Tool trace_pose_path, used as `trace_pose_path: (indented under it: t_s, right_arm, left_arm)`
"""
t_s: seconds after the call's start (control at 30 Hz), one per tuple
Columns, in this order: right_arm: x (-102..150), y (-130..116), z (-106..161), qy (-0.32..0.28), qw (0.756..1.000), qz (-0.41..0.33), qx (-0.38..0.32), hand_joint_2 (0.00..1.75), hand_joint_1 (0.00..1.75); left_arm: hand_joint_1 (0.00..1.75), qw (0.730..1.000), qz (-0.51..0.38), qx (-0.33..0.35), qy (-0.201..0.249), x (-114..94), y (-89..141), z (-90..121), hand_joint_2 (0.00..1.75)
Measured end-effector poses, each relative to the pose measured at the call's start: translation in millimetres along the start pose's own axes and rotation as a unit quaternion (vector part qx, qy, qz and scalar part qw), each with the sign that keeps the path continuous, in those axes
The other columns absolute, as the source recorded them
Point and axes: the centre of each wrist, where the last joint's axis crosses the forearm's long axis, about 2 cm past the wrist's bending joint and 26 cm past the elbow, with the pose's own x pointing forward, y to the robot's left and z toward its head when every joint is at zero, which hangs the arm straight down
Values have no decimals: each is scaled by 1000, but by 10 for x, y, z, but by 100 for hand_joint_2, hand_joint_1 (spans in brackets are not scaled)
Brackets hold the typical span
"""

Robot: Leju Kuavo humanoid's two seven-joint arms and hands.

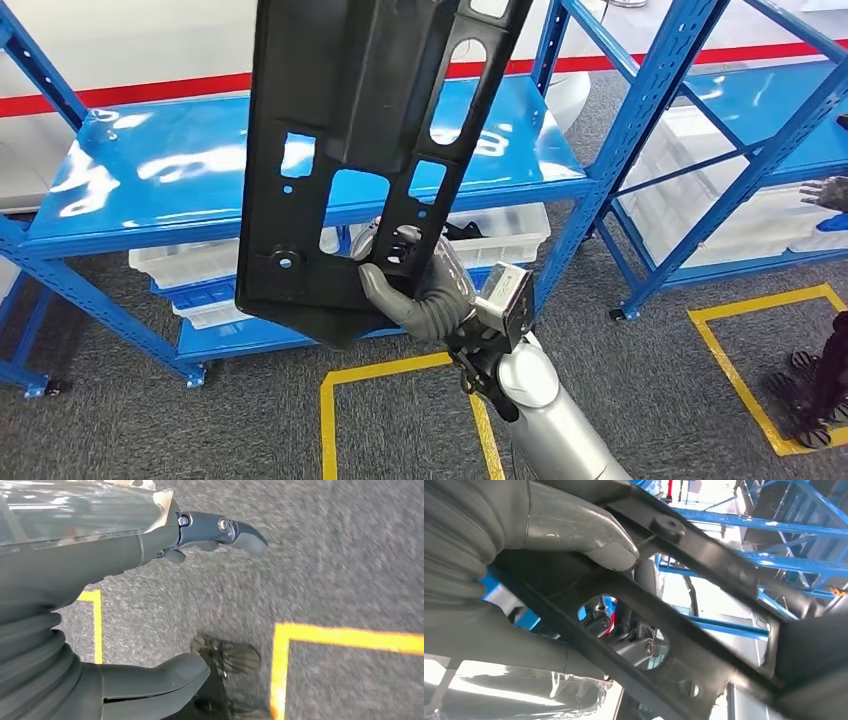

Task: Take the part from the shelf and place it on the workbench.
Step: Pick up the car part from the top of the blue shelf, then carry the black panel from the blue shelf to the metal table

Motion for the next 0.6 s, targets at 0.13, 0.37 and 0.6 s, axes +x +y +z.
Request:
trace_pose_path:
  t_s: [0.13,0.37,0.6]
  right_arm:
    - [-6,-5,2,1,1000,-1,6,175,175]
    - [13,5,-68,-7,1000,6,14,175,175]
    - [-10,28,-73,-6,1000,3,13,175,175]
  left_arm:
    - [0,1000,1,0,1,-4,-1,1,175]
    - [0,1000,1,0,2,-15,-1,4,175]
    - [0,1000,1,0,4,-36,1,9,175]
